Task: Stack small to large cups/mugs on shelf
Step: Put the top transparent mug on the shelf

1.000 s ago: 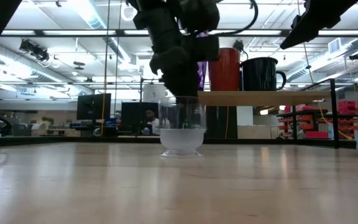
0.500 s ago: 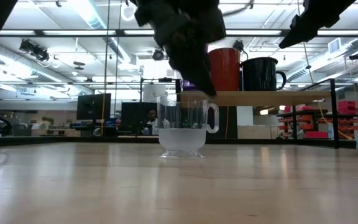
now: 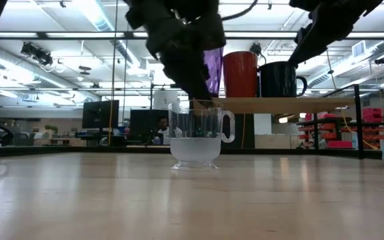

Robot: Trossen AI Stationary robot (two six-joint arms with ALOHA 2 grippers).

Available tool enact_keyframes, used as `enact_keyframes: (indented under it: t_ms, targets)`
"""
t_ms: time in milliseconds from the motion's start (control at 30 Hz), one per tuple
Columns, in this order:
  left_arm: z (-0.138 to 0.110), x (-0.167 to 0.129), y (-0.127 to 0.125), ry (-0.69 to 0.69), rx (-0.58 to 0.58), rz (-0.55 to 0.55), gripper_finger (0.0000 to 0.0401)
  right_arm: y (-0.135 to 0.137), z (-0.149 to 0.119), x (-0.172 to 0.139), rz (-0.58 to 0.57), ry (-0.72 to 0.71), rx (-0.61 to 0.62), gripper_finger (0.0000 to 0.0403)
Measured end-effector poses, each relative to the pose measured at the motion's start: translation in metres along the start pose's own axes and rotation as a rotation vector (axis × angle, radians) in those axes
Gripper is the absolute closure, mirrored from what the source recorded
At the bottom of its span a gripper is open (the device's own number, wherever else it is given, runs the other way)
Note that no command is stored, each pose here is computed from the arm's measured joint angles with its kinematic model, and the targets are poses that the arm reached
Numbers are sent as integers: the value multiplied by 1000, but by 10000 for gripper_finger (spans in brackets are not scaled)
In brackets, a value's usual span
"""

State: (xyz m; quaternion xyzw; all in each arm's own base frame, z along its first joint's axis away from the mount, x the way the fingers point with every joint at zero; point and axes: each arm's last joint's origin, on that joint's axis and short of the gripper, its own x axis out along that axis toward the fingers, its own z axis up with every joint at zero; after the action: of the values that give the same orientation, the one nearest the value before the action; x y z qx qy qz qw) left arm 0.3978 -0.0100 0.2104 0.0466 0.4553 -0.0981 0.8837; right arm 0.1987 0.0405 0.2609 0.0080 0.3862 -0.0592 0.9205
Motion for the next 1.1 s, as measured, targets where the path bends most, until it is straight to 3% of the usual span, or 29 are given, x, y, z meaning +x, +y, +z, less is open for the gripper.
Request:
enact_keyframes:
  t_ms: [400,467,667,733,800,967,1100]
  targets:
    - [-29,-58,-10,-275,-126,61,386,14,17,39,67,-11,-24,231]
    - [-39,-63,-11,-265,-134,89,380,15,23,45,78,-10,-25,231]
    - [-52,-77,-13,-438,-147,137,395,15,36,63,115,47,-42,231]
    - [-62,-79,-14,-431,-155,138,395,16,42,69,126,55,-46,231]
    - [-60,-82,-13,-485,-171,175,388,15,46,73,125,72,-63,231]
    - [-65,-84,-13,-458,-187,202,365,14,59,75,127,32,-86,231]
    - [-67,-91,-17,-467,-181,197,373,15,63,77,138,15,-88,231]
